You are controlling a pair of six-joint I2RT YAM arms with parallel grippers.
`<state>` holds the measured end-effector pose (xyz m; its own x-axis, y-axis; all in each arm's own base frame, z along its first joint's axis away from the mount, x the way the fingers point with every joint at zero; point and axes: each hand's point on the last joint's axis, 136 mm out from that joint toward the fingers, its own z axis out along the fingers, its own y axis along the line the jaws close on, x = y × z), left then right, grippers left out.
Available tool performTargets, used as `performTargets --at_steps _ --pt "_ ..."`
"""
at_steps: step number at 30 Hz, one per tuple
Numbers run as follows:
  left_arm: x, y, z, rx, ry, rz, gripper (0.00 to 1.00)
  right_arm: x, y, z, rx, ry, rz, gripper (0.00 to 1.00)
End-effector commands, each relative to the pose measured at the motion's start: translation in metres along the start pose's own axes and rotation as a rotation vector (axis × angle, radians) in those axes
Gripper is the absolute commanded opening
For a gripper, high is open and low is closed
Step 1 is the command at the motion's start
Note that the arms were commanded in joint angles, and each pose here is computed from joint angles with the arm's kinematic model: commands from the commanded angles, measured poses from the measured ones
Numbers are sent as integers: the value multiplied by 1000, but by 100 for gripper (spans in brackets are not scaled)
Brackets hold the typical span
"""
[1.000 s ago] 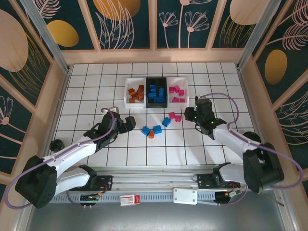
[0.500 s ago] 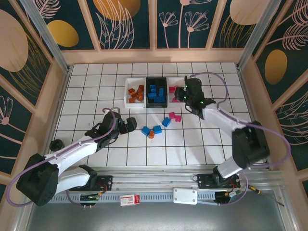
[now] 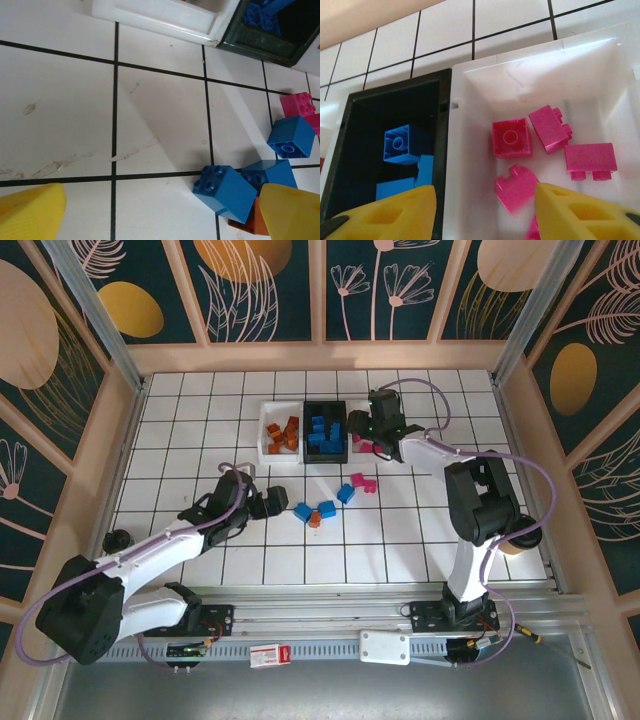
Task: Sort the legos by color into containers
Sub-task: Place the lego in the container, then pick up the lego from the center of the table.
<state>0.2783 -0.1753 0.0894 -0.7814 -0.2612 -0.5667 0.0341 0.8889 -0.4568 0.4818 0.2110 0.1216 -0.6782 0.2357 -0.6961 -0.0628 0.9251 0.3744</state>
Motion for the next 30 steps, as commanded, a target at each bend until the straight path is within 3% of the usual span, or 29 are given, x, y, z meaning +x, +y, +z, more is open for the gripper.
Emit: performTargets --at_steps 1,6,14,22,30 --pt "-11 -28 -4 71 -5 64 98 -11 -3 -16 11 -42 15 56" --pt "-6 -77 5 93 23 202 96 -3 -19 -48 28 -96 57 56" --pt "21 -147 60 63 129 477 89 29 -55 -95 69 -125 98 56" --pt "42 -143 111 -37 210 614 86 36 -67 -132 48 -166 125 58" --pt "48 -146 140 -62 227 644 72 25 -63 -149 26 -212 131 58"
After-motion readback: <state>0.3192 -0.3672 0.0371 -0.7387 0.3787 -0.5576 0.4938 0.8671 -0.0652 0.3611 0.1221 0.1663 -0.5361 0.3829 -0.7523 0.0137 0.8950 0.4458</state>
